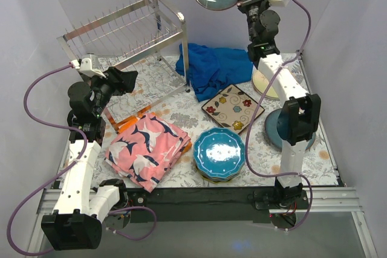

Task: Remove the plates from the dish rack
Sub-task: Unload the plate from the dish rack.

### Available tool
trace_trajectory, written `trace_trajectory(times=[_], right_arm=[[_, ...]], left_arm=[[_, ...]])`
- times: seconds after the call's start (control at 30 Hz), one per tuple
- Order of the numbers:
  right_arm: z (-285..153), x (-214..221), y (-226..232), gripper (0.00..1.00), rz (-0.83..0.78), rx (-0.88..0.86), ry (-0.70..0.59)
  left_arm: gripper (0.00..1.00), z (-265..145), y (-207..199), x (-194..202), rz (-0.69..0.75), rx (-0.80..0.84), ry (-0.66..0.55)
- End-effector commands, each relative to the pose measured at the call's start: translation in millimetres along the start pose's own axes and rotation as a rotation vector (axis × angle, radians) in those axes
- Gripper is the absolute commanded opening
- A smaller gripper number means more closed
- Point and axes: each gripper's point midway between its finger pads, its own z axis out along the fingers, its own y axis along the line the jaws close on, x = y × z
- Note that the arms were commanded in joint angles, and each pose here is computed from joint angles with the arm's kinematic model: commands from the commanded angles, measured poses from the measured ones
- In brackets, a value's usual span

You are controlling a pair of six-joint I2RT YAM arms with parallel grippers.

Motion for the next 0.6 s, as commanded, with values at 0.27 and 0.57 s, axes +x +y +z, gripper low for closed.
trace_trajectory(times=[0.27, 0.57], right_arm=[[-107.9, -145.6, 8.2, 0.01, 0.14, 0.023, -0.227], [-205.9, -135.1, -86.6, 0.01, 0.131, 0.301, -0.143]], left_arm=[[0.68, -1.9, 3.5, -15.1, 0.013, -0.009, -0.036], [0.68, -8.5, -10.6, -20.5, 0.008, 0.043, -0.023]])
